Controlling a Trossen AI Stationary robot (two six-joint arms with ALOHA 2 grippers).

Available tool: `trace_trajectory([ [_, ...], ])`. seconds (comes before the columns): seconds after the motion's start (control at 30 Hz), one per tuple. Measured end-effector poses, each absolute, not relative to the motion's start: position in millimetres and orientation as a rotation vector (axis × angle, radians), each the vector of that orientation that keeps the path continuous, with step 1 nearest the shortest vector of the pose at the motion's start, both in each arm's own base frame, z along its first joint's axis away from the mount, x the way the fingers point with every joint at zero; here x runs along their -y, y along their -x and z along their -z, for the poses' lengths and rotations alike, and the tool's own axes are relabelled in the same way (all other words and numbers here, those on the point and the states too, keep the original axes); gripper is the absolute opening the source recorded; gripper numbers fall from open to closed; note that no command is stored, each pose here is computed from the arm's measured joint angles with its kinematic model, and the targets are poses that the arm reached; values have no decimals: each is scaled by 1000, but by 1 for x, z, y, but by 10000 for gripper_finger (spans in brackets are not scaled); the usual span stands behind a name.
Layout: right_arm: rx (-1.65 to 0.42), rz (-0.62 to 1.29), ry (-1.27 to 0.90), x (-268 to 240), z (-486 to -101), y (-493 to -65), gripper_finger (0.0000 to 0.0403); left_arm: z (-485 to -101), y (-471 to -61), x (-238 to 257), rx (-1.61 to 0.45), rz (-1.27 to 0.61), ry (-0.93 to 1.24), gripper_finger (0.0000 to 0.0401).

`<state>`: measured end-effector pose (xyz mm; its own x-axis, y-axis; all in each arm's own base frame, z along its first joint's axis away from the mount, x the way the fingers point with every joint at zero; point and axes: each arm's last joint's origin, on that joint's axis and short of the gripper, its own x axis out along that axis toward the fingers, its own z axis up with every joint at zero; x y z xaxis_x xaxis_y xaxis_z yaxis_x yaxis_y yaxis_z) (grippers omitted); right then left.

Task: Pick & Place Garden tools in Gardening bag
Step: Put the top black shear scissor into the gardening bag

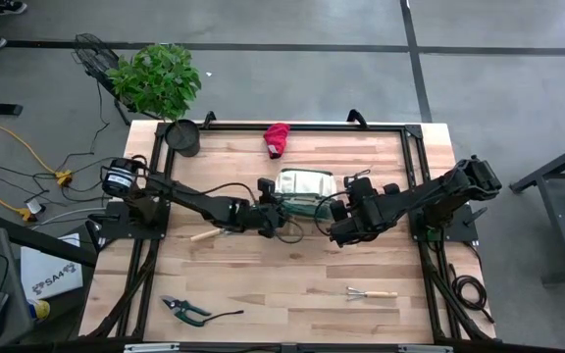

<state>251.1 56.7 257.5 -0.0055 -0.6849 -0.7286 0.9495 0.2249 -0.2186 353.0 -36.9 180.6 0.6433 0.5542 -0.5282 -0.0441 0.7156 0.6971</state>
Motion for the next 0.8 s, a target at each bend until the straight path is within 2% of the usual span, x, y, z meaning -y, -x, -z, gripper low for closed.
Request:
trace_trajectory([
  [0.43,-859,1310,-393,-65,-263,-243,31,-281,-343,31,-834,-35,-302,1],
  [0.63,-812,1265,-394,-73,-273,-233,31,-296,-331,-14,-826,101,-24,0],
  [0.8,-790,1235,-410,-77,-279,-227,31,-298,-326,-56,-793,135,170,0],
])
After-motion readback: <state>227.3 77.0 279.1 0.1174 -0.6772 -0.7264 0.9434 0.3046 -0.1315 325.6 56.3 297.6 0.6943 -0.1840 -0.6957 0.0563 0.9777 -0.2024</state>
